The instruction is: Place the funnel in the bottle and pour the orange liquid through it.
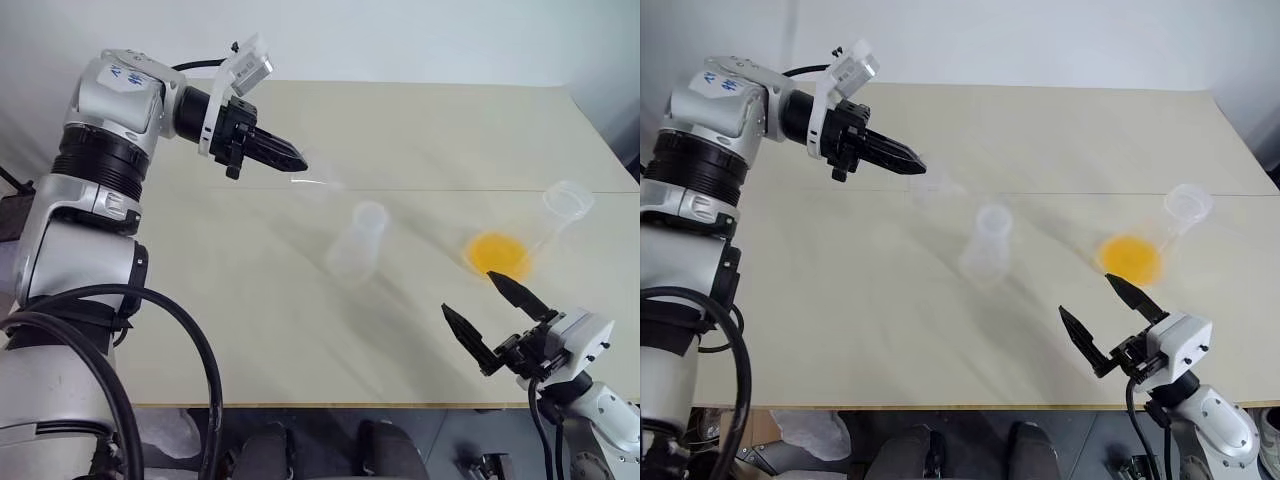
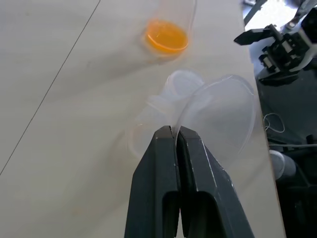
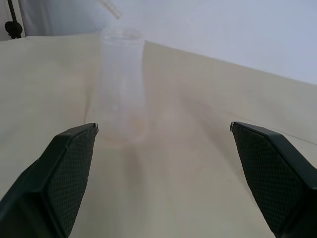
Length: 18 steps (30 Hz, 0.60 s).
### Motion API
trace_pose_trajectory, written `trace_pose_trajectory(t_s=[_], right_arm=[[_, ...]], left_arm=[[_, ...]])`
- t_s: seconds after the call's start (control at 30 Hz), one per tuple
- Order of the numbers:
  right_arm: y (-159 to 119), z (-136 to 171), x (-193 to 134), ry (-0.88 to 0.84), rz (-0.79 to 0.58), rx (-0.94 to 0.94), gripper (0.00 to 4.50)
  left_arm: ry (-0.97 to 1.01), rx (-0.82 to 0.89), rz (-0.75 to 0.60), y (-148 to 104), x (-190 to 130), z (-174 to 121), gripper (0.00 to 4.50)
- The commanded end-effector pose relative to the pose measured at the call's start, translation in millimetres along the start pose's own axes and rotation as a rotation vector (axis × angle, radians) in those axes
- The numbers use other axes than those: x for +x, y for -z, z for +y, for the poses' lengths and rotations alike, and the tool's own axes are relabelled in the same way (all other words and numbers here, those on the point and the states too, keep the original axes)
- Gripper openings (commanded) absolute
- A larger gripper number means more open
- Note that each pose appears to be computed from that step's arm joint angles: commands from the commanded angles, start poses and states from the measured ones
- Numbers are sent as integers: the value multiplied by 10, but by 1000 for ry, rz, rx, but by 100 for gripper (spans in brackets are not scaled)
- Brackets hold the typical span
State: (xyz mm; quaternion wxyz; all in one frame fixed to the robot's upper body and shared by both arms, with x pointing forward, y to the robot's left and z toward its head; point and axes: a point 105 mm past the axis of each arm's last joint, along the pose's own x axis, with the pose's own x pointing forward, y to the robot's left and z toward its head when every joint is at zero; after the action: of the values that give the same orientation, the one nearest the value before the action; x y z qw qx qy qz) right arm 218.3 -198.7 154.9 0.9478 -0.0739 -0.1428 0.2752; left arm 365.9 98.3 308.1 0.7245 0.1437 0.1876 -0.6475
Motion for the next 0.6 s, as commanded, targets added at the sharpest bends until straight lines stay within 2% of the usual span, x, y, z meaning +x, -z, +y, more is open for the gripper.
trace_pose_trajectory(t_s=[0.03, 0.17, 0.6], right_arm=[[-43, 18, 3, -12, -18, -7, 450], [-37, 31, 8, -12, -19, -4, 450], [-51, 44, -33, 9, -16, -13, 450]], left_arm=[[146, 62, 0, -152, -1, -232, 5], [175, 60, 2, -166, 54, -265, 5], [230, 80, 126, -79, 416, -260, 5]])
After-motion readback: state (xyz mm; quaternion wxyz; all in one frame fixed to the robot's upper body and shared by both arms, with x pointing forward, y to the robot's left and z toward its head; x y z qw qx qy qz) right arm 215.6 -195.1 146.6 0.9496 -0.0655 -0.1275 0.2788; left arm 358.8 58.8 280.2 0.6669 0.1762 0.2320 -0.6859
